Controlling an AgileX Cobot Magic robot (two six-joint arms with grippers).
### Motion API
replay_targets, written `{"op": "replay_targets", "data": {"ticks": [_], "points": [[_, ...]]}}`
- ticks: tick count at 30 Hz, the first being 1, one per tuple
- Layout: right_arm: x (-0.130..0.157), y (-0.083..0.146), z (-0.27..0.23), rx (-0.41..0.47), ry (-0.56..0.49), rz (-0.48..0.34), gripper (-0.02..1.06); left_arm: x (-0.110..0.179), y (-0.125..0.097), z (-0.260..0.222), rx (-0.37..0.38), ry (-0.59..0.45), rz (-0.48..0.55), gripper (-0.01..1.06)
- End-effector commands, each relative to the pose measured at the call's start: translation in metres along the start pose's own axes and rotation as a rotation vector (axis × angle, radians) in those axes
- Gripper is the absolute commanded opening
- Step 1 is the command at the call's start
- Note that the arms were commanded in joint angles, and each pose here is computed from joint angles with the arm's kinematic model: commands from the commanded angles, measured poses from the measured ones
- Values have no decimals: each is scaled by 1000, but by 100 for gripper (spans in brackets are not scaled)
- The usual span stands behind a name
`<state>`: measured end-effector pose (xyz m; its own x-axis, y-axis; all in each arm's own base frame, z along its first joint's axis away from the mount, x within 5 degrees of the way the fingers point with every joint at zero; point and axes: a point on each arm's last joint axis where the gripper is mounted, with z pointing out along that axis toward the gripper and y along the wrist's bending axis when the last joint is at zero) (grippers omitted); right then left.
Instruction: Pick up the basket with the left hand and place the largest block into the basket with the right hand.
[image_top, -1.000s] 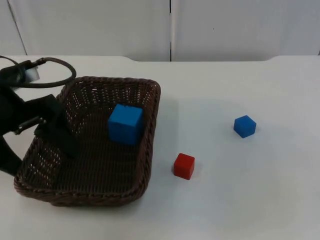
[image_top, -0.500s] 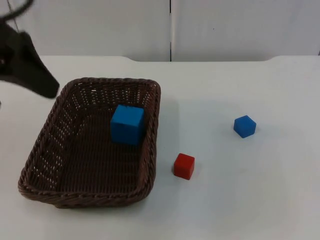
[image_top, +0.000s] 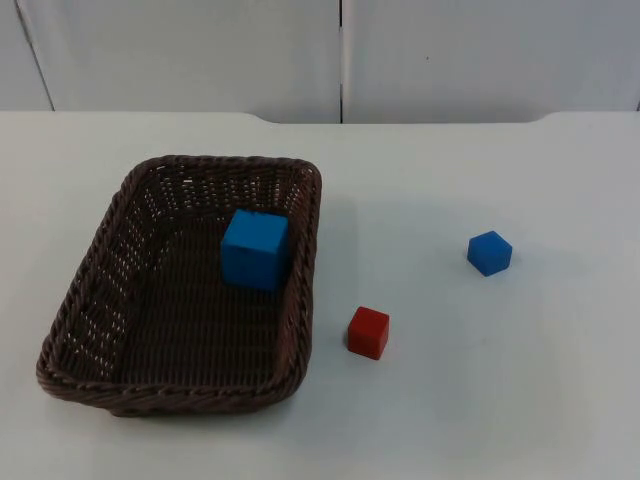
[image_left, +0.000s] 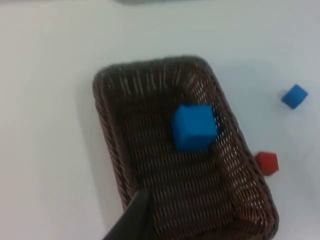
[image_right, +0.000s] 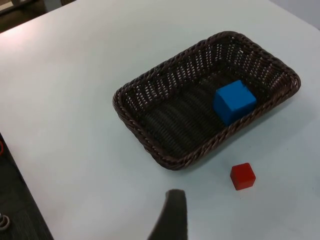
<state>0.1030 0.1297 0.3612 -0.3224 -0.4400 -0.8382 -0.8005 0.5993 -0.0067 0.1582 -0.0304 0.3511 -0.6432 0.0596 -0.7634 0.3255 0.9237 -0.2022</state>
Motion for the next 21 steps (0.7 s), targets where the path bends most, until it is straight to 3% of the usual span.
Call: {"op": "replay_targets", "data": {"ticks": [1, 13, 21], "points": [[-1, 1, -3, -1, -18, -1, 71, 3, -3, -11, -21, -41, 5, 105], [6, 3, -57, 2, -174, -8, 71, 19, -18, -61, -130, -202, 68, 105], [25, 5, -88, 0, -202, -13, 71, 33, -24, -88, -223, -291, 68, 105]]}}
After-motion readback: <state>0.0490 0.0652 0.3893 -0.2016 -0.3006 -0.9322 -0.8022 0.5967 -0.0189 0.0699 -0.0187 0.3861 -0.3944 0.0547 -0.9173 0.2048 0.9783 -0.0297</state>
